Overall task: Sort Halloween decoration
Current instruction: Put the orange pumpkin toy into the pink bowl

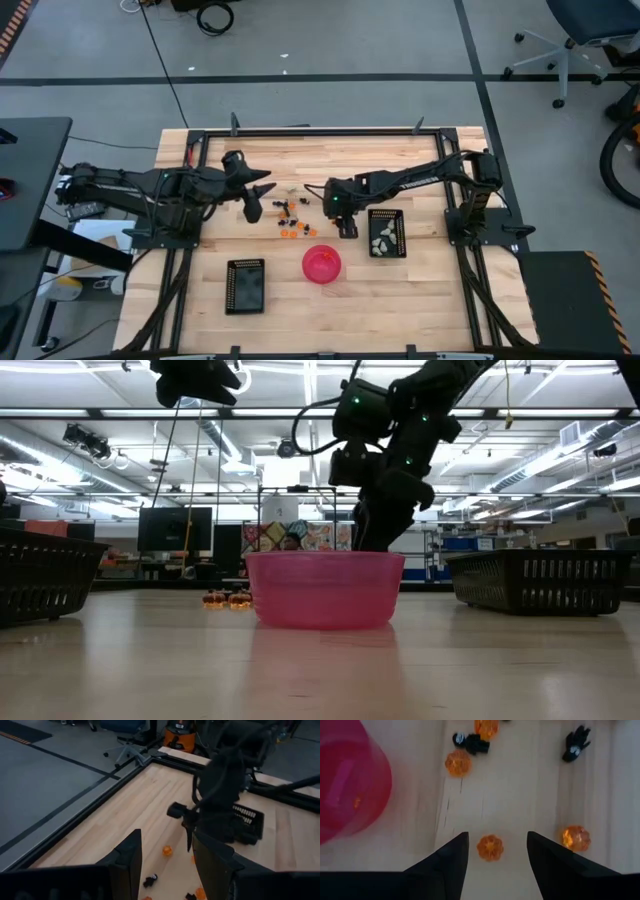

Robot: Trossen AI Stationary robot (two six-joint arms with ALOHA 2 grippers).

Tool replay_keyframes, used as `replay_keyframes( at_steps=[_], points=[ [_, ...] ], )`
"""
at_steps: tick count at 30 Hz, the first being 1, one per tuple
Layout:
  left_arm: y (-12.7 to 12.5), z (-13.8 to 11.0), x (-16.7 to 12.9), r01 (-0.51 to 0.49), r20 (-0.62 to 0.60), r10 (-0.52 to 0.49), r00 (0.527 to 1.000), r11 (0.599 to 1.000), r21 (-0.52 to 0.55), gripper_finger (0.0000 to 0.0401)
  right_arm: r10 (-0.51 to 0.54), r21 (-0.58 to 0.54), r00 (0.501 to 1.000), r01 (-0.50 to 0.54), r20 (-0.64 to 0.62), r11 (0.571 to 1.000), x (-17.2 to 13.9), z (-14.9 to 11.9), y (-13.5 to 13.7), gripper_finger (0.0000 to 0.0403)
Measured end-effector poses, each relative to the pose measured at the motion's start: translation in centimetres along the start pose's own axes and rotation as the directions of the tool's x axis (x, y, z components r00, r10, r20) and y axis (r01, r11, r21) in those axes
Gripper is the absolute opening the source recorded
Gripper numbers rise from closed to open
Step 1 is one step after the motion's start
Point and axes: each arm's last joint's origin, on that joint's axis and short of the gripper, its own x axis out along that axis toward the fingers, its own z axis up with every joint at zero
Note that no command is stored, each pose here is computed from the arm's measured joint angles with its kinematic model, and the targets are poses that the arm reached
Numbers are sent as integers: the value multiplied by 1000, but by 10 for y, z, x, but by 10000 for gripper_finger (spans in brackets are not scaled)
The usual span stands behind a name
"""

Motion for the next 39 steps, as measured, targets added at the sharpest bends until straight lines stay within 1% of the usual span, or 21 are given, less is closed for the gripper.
replay_keyframes(
  at_steps=[8,12,18,20,28,33,39],
  points=[
    [8,4,4,-39,19,39,999,999,-24,149,-11,-17,1000,12,17,1000,14,-18,2,203],
    [11,5,5,-54,20,55,998,998,-28,149,-18,-19,999,19,48,1000,20,-26,2,203],
    [11,5,5,-57,20,58,998,998,-30,149,-19,-30,998,21,64,999,26,-35,3,202],
    [11,5,5,-57,19,58,998,998,-30,149,-5,-40,998,8,65,999,28,-39,4,202],
    [11,5,5,-57,20,57,998,998,-30,149,-2,-52,996,7,91,999,36,-38,4,199],
    [11,5,5,-56,18,56,998,998,-29,149,8,-44,996,-4,93,999,37,-38,4,172],
    [11,4,5,-56,17,57,998,998,-29,149,16,-42,997,-13,78,999,37,-39,5,108]
  ],
)
